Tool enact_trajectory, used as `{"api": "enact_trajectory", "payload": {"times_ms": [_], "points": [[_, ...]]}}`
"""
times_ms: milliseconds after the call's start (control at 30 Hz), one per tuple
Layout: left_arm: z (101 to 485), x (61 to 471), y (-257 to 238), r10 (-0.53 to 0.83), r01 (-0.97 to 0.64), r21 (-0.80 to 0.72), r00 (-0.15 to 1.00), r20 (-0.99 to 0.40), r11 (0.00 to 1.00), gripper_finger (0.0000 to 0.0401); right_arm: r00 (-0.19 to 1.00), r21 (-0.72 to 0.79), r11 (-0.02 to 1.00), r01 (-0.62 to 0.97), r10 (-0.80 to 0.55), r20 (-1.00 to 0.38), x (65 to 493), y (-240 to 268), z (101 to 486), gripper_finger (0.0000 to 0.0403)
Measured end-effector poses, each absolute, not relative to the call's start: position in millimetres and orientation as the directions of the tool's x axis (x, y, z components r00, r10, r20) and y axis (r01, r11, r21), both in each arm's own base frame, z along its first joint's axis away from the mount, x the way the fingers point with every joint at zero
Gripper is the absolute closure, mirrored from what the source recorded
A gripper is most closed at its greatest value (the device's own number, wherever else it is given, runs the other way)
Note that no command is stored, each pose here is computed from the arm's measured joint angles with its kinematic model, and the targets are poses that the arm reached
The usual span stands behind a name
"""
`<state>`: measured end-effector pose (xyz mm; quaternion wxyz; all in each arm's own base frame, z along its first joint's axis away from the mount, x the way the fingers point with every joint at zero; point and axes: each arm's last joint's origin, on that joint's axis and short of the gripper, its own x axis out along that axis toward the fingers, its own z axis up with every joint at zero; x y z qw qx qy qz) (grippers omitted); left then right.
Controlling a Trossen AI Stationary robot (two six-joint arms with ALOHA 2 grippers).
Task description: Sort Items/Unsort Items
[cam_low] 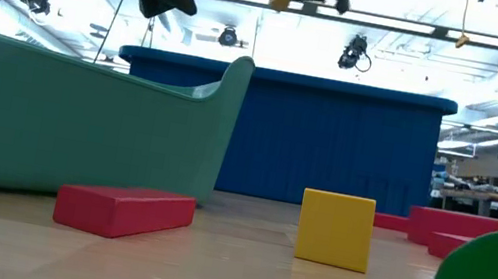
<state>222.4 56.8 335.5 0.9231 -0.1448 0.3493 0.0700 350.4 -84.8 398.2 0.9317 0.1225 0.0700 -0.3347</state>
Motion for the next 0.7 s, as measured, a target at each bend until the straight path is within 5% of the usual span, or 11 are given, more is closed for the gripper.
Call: {"api": "enact_trajectory", "payload": {"times_ms": [267, 533, 700], "points": [[335, 225, 58, 0.031, -0.225, -0.213, 0.753, -0.657, 0.951, 0.0401, 0.791, 0.301, 0.733, 0.61, -0.584, -0.181, 384, -127, 364, 0.0268], [331, 230, 59, 0.036, -0.233, -0.21, 0.746, -0.665, 0.95, 0.0401, 0.81, 0.484, 0.664, 0.57, -0.554, -0.195, 395, -135, 349, 0.0128], [326, 241, 63, 0.032, -0.229, -0.213, 0.749, -0.662, 0.95, 0.0401, 0.812, 0.466, 0.678, 0.569, -0.553, -0.187, 395, -135, 350, 0.0103]]}}
